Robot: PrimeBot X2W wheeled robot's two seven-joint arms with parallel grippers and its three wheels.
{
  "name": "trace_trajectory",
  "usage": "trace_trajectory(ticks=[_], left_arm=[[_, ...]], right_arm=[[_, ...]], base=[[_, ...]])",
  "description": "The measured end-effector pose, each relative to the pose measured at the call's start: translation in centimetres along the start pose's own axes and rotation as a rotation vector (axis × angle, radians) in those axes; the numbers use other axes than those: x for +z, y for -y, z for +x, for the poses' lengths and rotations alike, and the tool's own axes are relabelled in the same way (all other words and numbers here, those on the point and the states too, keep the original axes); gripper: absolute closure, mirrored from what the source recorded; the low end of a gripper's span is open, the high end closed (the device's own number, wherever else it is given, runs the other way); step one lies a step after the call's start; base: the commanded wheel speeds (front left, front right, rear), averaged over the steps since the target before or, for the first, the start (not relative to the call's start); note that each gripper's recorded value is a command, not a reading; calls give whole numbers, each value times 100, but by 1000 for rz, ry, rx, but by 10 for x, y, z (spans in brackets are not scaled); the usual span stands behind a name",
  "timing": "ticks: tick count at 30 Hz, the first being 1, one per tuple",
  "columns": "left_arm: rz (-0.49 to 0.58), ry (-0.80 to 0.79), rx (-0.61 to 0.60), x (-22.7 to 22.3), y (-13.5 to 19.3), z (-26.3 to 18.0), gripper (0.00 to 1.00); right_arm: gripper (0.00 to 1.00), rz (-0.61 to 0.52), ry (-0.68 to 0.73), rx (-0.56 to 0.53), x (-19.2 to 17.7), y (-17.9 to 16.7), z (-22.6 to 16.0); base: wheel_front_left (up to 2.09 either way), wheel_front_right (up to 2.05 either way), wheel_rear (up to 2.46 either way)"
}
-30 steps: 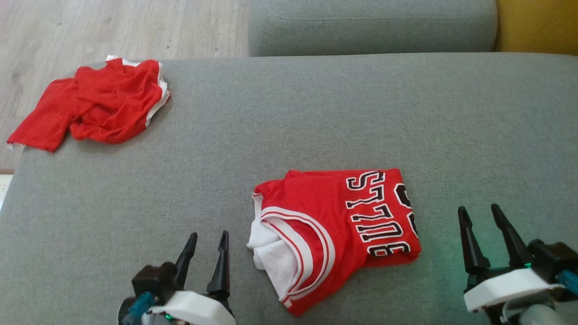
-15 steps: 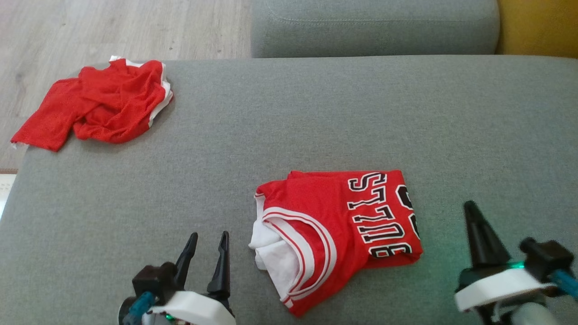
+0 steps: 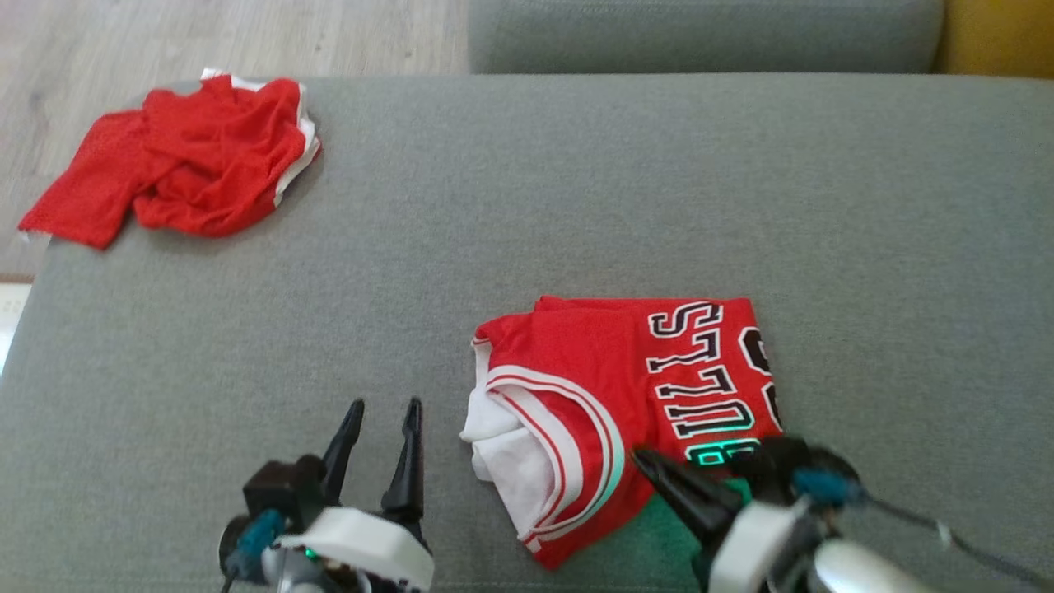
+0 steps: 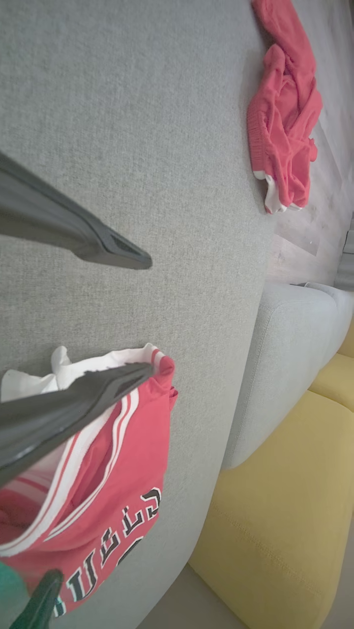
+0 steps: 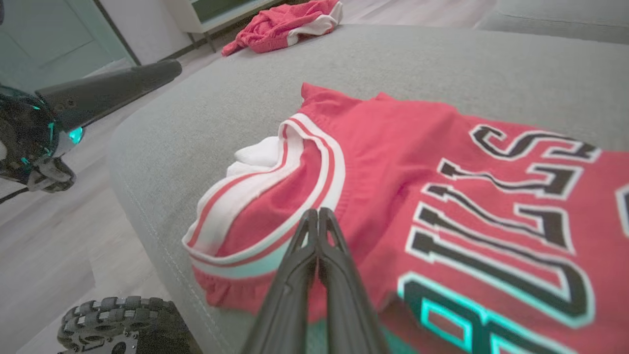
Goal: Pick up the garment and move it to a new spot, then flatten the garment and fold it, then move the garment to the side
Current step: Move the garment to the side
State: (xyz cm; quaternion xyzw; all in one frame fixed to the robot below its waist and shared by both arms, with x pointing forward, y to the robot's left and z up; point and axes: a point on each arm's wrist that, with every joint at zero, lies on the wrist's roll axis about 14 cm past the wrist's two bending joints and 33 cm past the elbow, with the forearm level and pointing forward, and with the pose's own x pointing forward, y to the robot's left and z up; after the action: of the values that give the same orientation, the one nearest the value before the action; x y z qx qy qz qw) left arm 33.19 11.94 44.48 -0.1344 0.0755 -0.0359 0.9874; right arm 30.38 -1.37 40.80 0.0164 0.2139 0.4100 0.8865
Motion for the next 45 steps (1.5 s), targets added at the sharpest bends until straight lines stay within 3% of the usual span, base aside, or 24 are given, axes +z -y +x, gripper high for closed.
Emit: trace_trajectory(ticks=[4,10,14,25,34,45], left_arm=[[0,9,4,4,-2,7,0],[-24,1,29,3,-7,13,0],[-35,16,66,9,-17,20,0],[-55,15,126,11,-32,28,0],[-53,30,122,16,-30,29,0],[-40,68,59,27,-11,26,0]], right_arm=[[100,-59,-76,60,3,2,21],[100,-81,-273,139,-25,1,40],[100,-105,-317,159,-24,11,56],[100,-154,-285,163,3,40,105],[100,-138,-223,126,13,47,109],[100,-96,-78,174,45,7,90]], base=[[0,0,0],[0,0,0],[0,0,0],[0,0,0],[0,0,0],[0,0,0]])
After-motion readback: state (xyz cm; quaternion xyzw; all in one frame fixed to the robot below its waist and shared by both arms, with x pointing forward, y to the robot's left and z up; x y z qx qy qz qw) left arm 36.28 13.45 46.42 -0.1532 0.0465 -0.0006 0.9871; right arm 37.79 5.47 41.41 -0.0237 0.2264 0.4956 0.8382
